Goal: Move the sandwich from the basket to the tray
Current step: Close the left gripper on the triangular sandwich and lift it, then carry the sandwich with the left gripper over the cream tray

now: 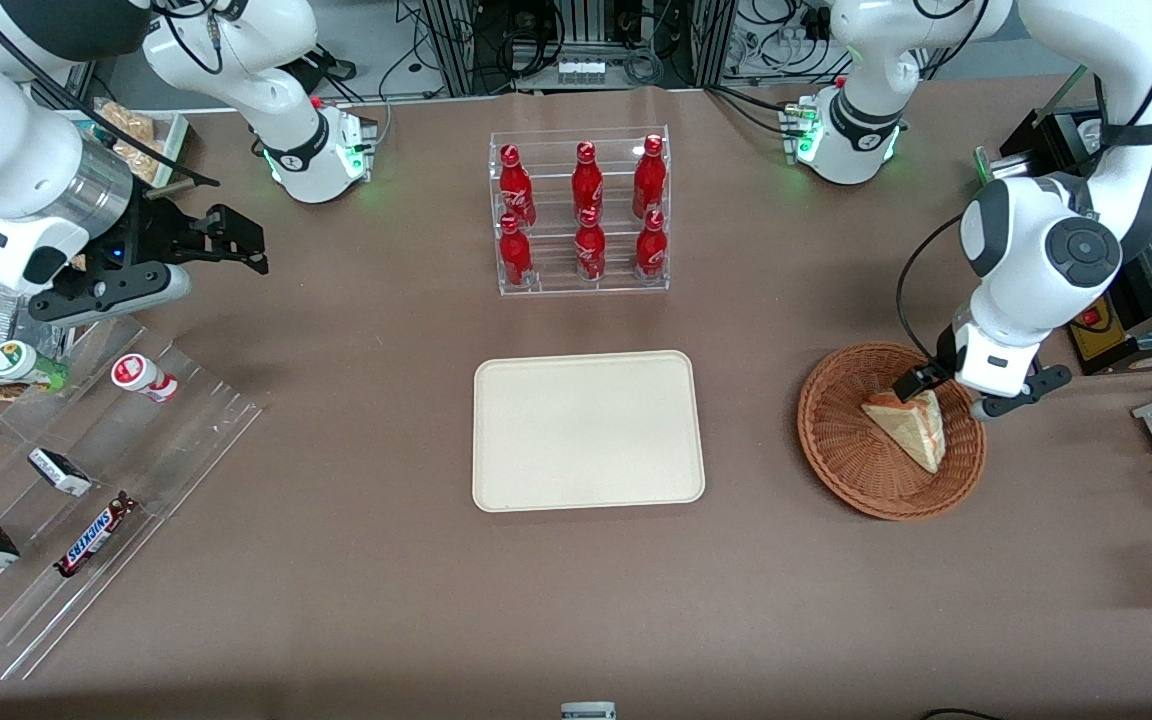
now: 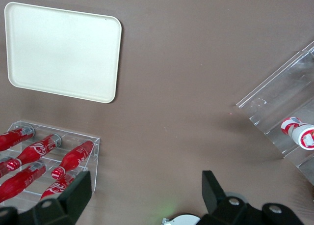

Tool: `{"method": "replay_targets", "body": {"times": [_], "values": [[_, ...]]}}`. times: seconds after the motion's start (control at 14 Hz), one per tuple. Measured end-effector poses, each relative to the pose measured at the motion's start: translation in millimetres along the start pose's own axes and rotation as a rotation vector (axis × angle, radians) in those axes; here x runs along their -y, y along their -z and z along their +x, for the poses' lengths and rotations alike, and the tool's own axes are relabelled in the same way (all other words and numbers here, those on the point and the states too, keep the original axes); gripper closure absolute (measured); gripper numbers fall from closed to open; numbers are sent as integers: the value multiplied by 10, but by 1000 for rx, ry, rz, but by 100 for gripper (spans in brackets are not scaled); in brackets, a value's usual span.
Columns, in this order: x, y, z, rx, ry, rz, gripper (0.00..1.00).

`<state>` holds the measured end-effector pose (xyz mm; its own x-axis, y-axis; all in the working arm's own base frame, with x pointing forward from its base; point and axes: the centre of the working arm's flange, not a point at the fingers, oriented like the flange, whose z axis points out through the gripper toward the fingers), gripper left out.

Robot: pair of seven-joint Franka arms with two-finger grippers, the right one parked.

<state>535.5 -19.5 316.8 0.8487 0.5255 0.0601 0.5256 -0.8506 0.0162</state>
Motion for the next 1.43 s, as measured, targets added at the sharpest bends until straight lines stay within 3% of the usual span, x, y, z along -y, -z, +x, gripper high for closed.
{"method": "replay_targets", "body": {"times": [0.29, 0.57, 0.64, 0.86, 1.0, 1.21, 1.43], "values": [[58, -245, 54, 14, 215, 7, 0], [168, -548, 206, -9, 332, -22, 6], [159, -623, 215, -10, 363, -26, 12], [101, -680, 219, -5, 390, -28, 48], [-9, -595, 235, 4, 381, -25, 65], [-561, -159, 250, 44, 303, 3, 75], [-1395, 216, -52, 41, 166, -13, 85]]}}
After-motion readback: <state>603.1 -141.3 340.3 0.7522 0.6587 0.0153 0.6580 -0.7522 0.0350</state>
